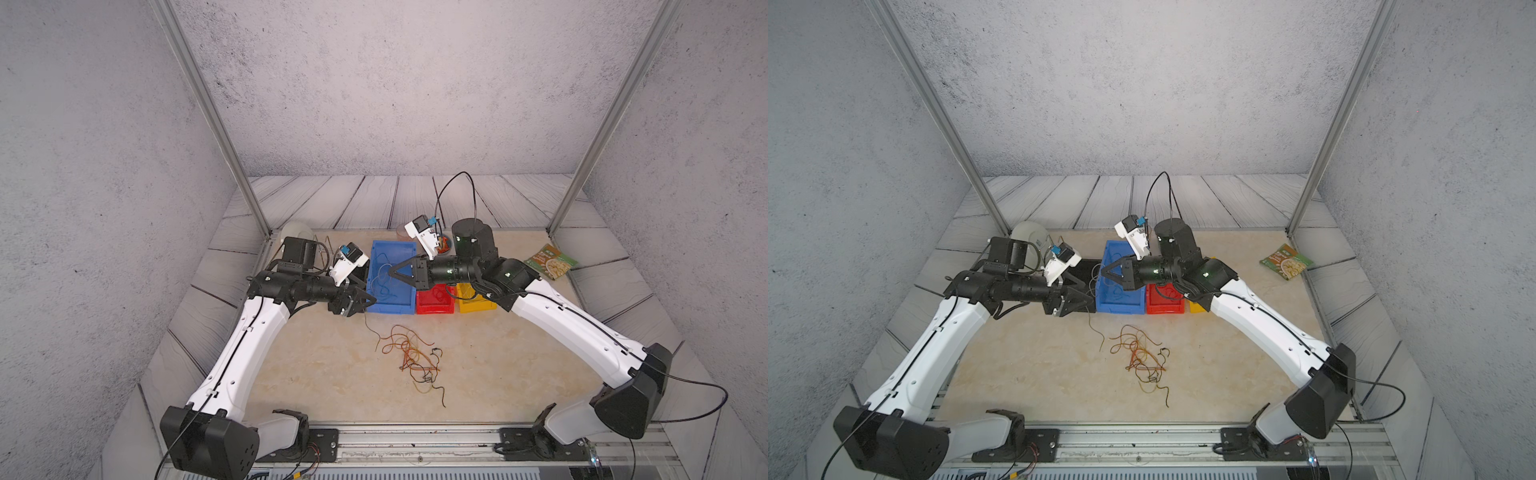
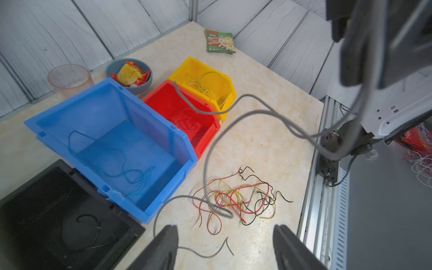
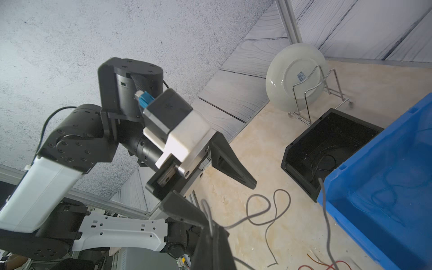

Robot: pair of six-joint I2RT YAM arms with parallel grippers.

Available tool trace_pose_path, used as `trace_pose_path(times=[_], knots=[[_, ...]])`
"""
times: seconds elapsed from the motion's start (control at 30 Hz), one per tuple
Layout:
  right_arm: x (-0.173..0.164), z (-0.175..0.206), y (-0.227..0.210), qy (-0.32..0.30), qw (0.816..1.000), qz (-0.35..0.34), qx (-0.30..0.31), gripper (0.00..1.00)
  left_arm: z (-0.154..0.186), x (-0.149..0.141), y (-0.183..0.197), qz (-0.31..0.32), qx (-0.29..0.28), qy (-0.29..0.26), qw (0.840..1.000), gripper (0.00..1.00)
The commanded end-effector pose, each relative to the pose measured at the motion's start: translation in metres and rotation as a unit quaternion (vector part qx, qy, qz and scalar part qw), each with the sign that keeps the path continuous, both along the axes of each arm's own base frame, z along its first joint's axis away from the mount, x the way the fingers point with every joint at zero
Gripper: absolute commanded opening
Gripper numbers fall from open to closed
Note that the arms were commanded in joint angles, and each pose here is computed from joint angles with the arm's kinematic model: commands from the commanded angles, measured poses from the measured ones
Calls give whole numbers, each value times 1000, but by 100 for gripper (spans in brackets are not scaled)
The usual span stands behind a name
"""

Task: Untangle and sort cables by color
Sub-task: Untie the cable.

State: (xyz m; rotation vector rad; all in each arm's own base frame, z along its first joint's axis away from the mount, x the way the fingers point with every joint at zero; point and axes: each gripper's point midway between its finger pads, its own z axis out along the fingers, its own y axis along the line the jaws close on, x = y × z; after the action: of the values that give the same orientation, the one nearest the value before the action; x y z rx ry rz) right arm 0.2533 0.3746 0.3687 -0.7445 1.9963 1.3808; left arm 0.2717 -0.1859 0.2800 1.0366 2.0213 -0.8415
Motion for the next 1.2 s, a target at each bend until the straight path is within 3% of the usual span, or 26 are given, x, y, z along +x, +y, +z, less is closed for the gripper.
trace_pose_path(times=[0.0,0.13,0.4,0.63,0.73,0.87,0.93,1.1,1.17], knots=[[-2,12,4,-7,1000,7,12,0,4,17,6,48,-2,-7,999,70],[-4,14,7,-8,1000,12,14,0,9,20,-5,36,-39,14,999,64],[-1,18,8,-11,1000,5,18,0,10,19,-19,4,-59,45,997,33],[-3,14,12,0,1000,14,22,0,19,26,-20,13,-69,27,997,40],[-2,10,14,5,1000,15,19,0,25,29,-20,15,-73,19,997,39],[1,7,13,2,1000,5,14,0,25,24,-22,2,-75,20,997,10],[2,8,12,-1,1000,1,14,0,24,22,-21,-3,-71,15,997,0],[7,5,10,-3,1000,-16,6,0,20,22,-11,-2,-20,-19,1000,0],[10,2,9,-4,1000,-25,-1,22,20,25,-5,8,3,-33,999,0]])
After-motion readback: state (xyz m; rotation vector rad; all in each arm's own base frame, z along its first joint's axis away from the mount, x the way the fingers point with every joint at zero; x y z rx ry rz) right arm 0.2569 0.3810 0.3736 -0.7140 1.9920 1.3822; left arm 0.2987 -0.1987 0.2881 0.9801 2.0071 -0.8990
